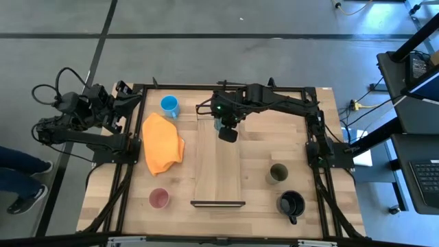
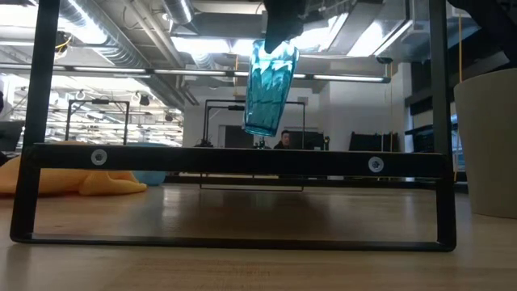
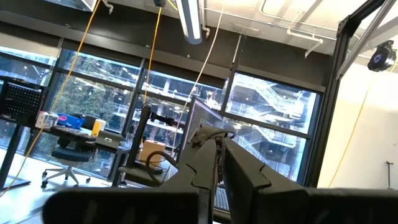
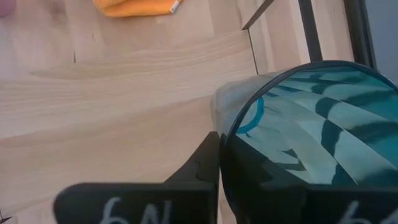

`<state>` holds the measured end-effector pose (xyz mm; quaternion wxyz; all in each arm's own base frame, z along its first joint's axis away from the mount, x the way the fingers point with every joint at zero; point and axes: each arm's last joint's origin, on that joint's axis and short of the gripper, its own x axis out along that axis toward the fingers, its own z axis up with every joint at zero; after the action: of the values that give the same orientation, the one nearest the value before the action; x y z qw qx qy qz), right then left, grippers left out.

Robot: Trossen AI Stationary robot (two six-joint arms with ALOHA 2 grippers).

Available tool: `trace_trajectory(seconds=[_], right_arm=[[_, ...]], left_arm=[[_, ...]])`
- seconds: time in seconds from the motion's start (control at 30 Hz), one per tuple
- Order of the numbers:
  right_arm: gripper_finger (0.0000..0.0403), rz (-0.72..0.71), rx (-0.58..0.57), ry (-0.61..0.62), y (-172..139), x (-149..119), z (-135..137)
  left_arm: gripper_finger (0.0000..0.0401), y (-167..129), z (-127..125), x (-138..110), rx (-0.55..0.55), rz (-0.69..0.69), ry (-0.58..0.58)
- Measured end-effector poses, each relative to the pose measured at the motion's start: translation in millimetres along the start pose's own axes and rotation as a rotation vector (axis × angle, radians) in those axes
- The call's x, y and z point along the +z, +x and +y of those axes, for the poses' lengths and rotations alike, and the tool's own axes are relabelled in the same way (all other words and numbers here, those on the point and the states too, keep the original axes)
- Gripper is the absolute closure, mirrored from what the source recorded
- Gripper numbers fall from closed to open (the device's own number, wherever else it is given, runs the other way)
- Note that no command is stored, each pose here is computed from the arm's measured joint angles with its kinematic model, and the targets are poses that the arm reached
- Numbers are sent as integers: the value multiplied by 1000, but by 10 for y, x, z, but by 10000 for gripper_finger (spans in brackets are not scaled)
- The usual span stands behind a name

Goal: Stack small to large cups/mugs on shelf
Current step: Put the blue cup on the shelf

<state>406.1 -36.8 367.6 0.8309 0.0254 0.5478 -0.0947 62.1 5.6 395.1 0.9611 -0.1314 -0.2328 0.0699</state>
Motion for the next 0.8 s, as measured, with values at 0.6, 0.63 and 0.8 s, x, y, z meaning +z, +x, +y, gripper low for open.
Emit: trace_trajectory(seconds=[0.6, 0.63, 0.8], right_arm=[[382, 3, 4, -102, 27, 7, 6], [382, 4, 4, -113, 45, 14, 8], [382, 29, 30, -131, 178, 38, 24]], left_arm=[[379, 0, 0, 0, 0, 0, 0], [379, 0, 0, 0, 0, 0, 0], [379, 0, 0, 0, 0, 0, 0]])
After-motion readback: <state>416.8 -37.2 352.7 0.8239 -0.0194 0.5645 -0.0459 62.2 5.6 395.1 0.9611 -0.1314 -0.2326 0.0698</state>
